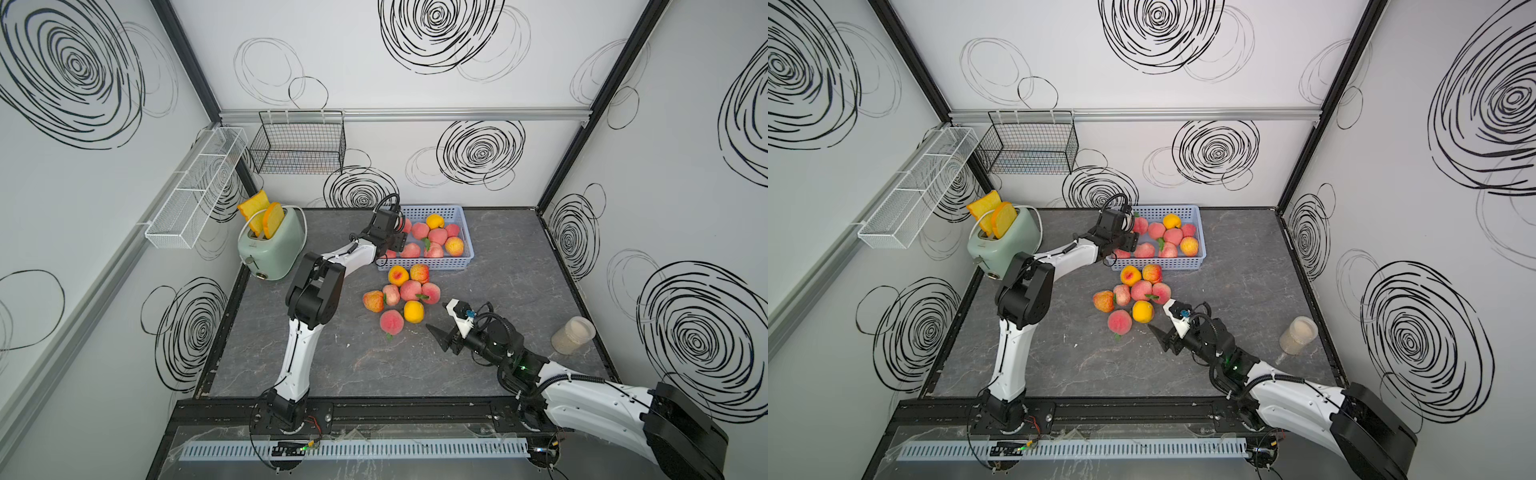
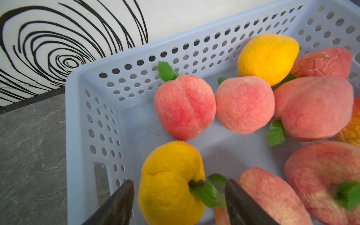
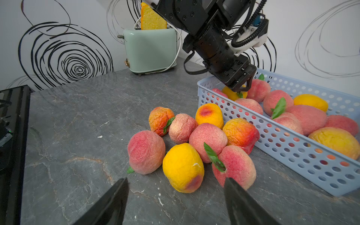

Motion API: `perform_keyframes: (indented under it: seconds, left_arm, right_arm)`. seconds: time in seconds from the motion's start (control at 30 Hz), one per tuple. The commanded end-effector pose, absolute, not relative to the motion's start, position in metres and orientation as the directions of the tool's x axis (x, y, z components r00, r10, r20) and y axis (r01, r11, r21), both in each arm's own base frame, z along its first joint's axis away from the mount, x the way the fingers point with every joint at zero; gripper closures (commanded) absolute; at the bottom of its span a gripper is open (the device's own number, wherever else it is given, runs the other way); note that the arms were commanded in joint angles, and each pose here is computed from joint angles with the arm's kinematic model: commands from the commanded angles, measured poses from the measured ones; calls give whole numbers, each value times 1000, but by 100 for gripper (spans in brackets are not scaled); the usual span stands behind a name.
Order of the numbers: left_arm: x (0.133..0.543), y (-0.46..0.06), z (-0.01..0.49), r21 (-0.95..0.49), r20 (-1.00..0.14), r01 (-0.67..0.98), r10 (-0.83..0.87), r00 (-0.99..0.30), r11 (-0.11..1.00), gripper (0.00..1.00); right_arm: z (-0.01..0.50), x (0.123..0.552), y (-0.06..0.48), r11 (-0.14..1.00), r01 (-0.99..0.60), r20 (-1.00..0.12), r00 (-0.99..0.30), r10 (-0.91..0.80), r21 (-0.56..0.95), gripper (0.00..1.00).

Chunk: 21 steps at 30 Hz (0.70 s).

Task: Put the peaches into the basket
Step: Place the peach in the basket.

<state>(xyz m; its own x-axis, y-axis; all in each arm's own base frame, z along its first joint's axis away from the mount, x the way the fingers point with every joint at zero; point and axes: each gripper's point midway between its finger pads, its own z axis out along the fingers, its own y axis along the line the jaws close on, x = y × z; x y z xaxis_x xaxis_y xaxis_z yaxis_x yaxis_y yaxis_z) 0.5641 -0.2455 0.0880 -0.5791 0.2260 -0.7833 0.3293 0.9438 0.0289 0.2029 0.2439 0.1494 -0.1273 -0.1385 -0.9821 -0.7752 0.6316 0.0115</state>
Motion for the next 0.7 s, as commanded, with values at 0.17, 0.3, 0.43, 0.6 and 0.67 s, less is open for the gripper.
perform_keyframes:
  seconds: [0.17,0.3,0.43,0.6,0.67]
  left_arm:
    - [566,-247,107,15,-811,331,206,-548,943,22]
    - [560,-248,124,-27,-828,342,171,-535,939,22]
    - [550,-249,146,-70,-848,360,134,-512,930,22]
    - [530,-250,172,-115,-864,386,99,-494,915,23]
    - [516,-250,179,-143,-865,401,82,-495,905,23]
  right_arm:
    - [156,203,246,630,-777,-987,-102,-128,-1,20]
    - [155,203,245,631,-776,-986,-104,-129,-1,20]
    - [157,203,246,629,-777,-987,-102,-126,0,20]
    - [157,204,245,635,-773,-987,-100,-128,-4,20]
    - [157,205,244,644,-765,-987,-102,-128,-5,20]
